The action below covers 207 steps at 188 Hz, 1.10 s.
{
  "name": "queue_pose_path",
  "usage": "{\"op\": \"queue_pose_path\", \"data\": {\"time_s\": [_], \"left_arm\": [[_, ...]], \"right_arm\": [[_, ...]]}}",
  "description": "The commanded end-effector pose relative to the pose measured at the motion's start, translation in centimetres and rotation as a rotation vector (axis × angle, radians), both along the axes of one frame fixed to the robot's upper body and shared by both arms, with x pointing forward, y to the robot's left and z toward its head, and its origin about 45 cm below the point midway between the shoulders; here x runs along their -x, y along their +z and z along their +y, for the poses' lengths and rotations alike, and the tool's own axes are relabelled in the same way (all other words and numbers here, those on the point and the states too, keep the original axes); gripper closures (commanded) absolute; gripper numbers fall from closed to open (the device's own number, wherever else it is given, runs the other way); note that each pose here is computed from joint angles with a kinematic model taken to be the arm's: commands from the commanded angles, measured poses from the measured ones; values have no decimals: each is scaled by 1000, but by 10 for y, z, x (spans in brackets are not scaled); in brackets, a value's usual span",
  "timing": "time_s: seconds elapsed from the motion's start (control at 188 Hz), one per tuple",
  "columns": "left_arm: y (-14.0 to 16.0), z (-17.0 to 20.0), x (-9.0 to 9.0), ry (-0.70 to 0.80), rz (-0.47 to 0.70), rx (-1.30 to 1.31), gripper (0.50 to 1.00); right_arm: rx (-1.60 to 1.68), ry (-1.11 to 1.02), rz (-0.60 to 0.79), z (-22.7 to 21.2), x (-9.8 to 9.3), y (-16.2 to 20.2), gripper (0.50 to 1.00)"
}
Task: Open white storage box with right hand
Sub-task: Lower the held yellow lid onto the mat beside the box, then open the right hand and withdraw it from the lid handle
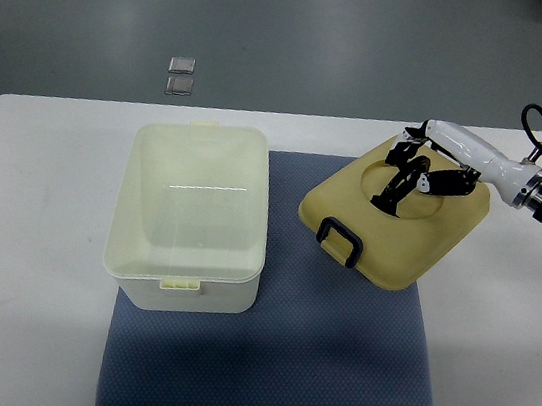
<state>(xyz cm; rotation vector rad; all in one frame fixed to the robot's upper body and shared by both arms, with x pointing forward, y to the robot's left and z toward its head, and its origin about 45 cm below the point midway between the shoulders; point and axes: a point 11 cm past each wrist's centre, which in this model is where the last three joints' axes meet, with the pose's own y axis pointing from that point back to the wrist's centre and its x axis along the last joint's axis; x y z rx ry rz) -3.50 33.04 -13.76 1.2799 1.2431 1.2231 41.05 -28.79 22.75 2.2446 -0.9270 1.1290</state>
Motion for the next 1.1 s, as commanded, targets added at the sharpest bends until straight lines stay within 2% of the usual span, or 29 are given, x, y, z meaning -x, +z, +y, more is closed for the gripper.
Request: {"op": "queue_pose_path", "data": {"time_s": [0.0, 0.228, 0.918, 1.094], "left_arm": [[0, 0, 0, 1, 0, 1, 500], [0, -2, 0, 1, 0, 6, 500], [0, -2, 0, 0, 0, 6, 500], [0, -2, 0, -3, 1, 6, 500]], "right_arm": [[20, 6, 1, 1, 3, -7, 1000], [46, 34, -16, 12, 8, -16, 1000], [-26, 175, -11, 88, 18, -29, 1000], [-34, 181, -16, 96, 21, -34, 963]]}}
